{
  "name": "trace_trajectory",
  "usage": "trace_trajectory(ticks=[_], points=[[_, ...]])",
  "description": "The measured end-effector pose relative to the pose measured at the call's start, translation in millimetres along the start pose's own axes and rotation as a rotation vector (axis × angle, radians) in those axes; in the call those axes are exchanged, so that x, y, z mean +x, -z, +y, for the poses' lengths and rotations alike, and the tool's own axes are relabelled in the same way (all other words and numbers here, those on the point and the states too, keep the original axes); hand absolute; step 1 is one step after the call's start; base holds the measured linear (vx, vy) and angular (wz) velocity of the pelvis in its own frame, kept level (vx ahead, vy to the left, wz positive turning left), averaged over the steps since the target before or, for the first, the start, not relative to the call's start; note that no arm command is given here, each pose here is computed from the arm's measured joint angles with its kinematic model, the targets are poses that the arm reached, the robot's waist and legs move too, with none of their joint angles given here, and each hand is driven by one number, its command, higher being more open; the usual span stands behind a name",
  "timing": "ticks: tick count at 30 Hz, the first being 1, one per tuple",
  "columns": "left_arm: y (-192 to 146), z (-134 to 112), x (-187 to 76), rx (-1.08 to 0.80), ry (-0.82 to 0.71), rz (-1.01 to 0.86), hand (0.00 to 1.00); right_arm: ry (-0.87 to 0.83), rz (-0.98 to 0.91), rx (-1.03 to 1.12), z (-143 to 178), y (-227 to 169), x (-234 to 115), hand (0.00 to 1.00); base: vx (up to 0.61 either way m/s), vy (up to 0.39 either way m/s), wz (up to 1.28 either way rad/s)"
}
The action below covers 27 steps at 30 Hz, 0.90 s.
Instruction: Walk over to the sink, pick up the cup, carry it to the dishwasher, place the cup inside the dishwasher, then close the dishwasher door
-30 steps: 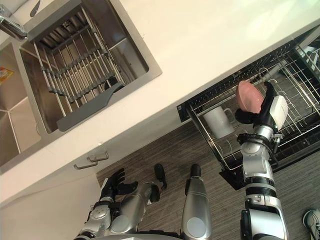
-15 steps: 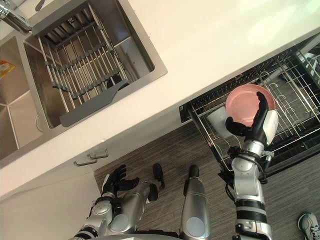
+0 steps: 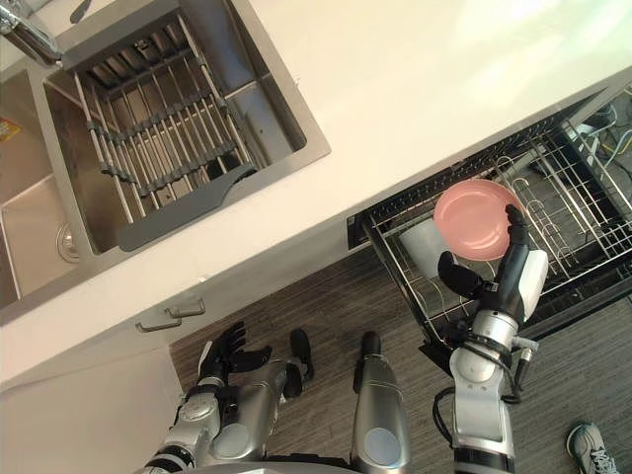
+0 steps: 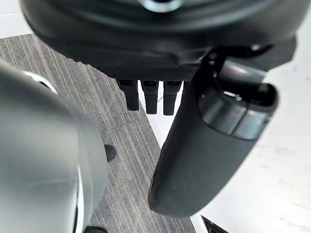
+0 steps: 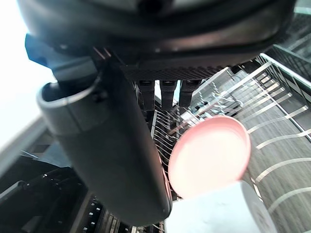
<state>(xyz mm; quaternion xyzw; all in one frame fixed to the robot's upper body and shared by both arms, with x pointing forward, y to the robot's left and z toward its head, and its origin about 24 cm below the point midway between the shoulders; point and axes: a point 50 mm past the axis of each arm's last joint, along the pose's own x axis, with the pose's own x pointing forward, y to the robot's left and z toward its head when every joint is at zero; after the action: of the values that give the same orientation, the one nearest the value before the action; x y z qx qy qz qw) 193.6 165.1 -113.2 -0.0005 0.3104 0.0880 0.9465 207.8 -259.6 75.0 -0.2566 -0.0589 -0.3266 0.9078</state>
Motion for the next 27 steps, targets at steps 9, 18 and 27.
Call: trace_trajectory(ticks=[9,18,27], points=[[9.3,5.3,-1.5,0.014,-0.012,0.052,0.9,0.13,0.109,0.029,-41.2,24.8,-32.0,0.9,0.04,0.014,-0.01],[37.4,6.5,-15.6,0.006,-0.007,0.145,0.9,0.365,0.324,0.185,-93.1,68.2,-60.6,0.9,0.08,0.024,-0.15],[45.8,7.4,-20.4,-0.055,-0.029,0.176,0.9,0.569,0.596,0.473,-100.9,121.3,-93.8,0.9,0.01,0.002,-0.02]])
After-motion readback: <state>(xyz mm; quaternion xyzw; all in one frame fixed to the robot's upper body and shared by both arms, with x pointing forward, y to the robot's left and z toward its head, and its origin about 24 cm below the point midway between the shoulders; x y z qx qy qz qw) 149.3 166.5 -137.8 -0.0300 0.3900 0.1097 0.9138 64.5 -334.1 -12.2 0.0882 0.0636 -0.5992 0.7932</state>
